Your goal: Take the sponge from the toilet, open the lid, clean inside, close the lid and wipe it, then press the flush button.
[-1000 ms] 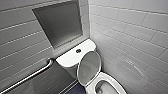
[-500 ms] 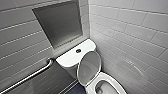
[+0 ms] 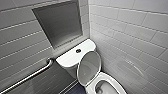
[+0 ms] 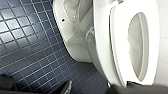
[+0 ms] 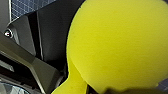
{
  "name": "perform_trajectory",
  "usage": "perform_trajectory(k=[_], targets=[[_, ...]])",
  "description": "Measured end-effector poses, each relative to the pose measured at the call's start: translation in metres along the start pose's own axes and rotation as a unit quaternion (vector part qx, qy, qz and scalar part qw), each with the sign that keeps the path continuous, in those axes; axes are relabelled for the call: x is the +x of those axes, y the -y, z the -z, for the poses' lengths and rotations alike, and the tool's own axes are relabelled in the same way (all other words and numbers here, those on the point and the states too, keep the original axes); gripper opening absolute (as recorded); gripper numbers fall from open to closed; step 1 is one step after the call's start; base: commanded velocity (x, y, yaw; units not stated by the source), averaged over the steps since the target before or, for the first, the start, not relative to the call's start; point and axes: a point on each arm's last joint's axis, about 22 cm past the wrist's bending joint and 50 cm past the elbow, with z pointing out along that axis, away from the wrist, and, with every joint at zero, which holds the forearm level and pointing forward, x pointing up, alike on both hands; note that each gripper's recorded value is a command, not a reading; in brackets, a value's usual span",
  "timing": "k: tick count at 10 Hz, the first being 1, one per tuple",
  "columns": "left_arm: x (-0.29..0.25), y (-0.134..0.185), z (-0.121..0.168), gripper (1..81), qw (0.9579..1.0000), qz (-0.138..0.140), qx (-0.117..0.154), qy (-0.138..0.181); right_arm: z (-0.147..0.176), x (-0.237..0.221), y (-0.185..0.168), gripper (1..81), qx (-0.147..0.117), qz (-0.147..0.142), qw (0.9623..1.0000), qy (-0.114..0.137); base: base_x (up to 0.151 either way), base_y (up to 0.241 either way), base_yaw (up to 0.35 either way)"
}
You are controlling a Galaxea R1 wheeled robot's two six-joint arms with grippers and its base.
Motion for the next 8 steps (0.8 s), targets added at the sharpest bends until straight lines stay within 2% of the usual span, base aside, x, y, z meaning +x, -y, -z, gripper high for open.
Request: perform_trajectory(k=[2,4,5,8], targets=[[0.036,-0.028,0.004,81.1,0.9971,0.067,-0.023,-0.027,-0.007,-0.004,-0.003,1.0,-0.007,0.000,1.0000,0.000,0.000,0.000,0.000],[0.067,-0.043,0.013,81.1,0.9927,0.099,-0.041,-0.057,-0.009,-0.006,-0.002,1.0,-0.007,0.000,1.0000,0.000,0.000,0.000,0.000],[0.082,-0.045,0.020,81.1,0.9891,0.114,-0.052,-0.077,-0.008,-0.005,-0.003,1.0,-0.007,0.000,1.0000,0.000,0.000,0.000,0.000],[0.117,-0.065,0.034,81.1,0.9813,0.141,-0.076,-0.107,-0.008,-0.010,-0.003,1.0,-0.008,-0.001,1.0000,0.002,0.000,0.000,0.000]])
